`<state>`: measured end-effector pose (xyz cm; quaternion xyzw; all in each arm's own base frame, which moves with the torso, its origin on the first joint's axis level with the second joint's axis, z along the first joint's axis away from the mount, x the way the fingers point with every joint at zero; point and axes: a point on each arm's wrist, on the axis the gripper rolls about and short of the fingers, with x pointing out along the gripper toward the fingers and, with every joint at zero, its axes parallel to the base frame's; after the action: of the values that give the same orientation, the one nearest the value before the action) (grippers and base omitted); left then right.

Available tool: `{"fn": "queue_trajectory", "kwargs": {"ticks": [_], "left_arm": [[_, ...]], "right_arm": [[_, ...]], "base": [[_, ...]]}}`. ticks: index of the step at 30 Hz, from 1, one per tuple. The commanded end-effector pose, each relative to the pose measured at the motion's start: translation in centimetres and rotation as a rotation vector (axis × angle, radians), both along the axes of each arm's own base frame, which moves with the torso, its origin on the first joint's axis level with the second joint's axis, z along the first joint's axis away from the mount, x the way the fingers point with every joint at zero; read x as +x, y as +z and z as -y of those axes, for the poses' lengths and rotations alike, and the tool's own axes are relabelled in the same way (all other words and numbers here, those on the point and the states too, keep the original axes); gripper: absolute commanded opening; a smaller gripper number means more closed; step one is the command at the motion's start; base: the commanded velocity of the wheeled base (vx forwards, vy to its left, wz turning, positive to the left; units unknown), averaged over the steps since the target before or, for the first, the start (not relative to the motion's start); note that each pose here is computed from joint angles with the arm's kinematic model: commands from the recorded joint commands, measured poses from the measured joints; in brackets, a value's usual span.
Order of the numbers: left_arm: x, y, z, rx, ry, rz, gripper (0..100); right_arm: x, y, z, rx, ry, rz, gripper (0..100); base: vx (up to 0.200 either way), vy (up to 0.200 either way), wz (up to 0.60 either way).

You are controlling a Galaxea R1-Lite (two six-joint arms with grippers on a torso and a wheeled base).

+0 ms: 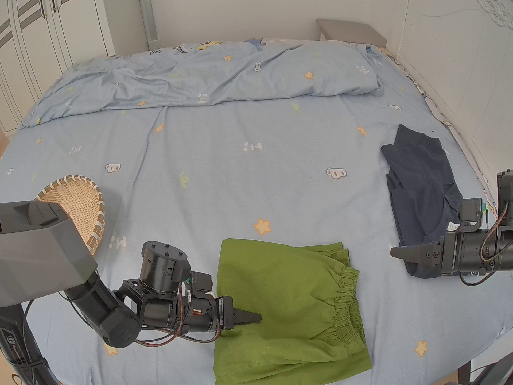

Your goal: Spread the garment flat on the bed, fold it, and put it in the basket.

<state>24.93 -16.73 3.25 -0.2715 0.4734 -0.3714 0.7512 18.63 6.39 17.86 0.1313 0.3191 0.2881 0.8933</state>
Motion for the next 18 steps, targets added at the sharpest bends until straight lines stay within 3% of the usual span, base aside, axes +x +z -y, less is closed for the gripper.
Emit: {"fn": "queue_trajectory", "kwargs": {"ticks": [1,6,10,13,18], "left_arm": [[0.1,0.5,-0.1,-0.006,0.003,0.016,0],[1.1,4.1,-2.2,-0.017,0.068,0.076,0],[2.4,8.5,-5.1,0.06,0.113,0.103,0],[2.7,12.1,-7.7,0.12,0.124,0.1,0],[2.5,16.1,-11.4,0.118,0.105,0.1,0]], "right_arm": [[0.1,-0.1,0.0,-0.001,0.0,-0.003,100],[0.1,-0.1,0.0,0.0,-0.001,-0.004,100],[0.1,-0.1,0.0,-0.001,0.001,-0.008,100],[0.1,-0.1,0.0,-0.001,-0.001,-0.008,100],[0.2,-0.2,-0.1,-0.003,0.001,-0.014,100]], "base": [[0.0,0.0,0.0],[0.0,0.0,0.0],[0.0,0.0,0.0],[0.0,0.0,0.0],[0.0,0.0,0.0]]}}
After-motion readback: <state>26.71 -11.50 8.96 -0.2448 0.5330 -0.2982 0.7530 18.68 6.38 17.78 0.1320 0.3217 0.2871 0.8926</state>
